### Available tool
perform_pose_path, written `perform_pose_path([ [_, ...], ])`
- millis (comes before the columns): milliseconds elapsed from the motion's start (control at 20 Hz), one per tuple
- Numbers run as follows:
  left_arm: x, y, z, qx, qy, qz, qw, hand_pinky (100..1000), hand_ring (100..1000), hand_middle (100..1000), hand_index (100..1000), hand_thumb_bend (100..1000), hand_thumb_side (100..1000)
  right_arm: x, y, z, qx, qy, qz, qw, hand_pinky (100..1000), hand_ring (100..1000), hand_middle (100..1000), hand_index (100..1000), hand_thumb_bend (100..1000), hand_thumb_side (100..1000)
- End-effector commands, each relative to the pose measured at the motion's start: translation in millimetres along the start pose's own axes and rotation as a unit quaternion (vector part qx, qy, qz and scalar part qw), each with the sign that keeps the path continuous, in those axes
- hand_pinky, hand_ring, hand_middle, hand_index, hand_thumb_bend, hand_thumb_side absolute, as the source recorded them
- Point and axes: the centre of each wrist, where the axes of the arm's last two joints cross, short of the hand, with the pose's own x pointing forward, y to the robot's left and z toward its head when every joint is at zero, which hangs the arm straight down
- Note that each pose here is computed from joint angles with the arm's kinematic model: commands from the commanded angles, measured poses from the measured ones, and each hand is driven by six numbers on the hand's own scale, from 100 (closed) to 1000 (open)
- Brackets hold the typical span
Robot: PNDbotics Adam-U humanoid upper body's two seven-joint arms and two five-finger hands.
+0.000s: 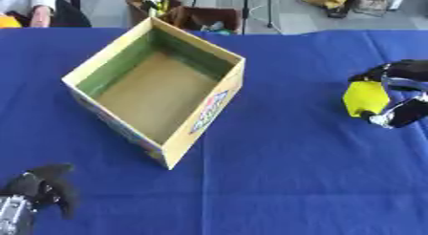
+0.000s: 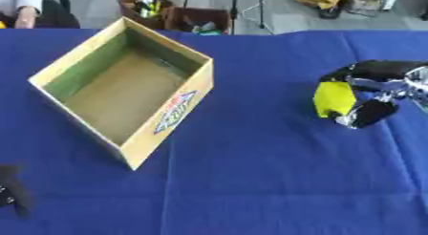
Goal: Pick up objects on the table and place them in the box.
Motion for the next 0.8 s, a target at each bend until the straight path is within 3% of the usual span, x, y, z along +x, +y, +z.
perform_pose_path([
  [50, 4, 0.7, -2, -0.006, -0.009, -0.006, 1.000, 322, 435, 441, 724, 100, 1000, -5, -12.3, 7, -0.018, 0.004, 0.004, 1.000, 824, 912, 757, 963, 191, 490],
  [100, 4, 0.6, -2, -0.006, -0.009, -0.006, 1.000, 322, 435, 441, 724, 100, 1000, -5, -12.8, 7, -0.021, 0.003, 0.003, 1.000, 813, 895, 662, 898, 174, 458],
  [300, 3, 0.6, -2, -0.007, -0.008, -0.007, 1.000, 322, 436, 441, 724, 100, 1000, -5, -14.6, 6, -0.030, -0.005, -0.005, 1.000, 793, 864, 575, 834, 120, 387],
  [550, 2, 0.4, -2, -0.007, -0.006, -0.008, 1.000, 323, 436, 441, 724, 100, 1000, -5, -16.3, 6, -0.048, -0.013, -0.015, 0.999, 758, 802, 446, 624, 100, 319],
  [650, 2, 0.4, -1, -0.007, -0.006, -0.009, 1.000, 323, 436, 441, 724, 100, 1000, -4, -18.1, 7, -0.057, -0.017, -0.017, 0.998, 737, 737, 376, 527, 100, 296],
  [800, 2, 0.4, -1, -0.007, -0.005, -0.009, 1.000, 324, 436, 442, 724, 100, 1000, -3, -22.5, 9, -0.077, -0.020, -0.017, 0.997, 712, 674, 338, 468, 100, 270],
])
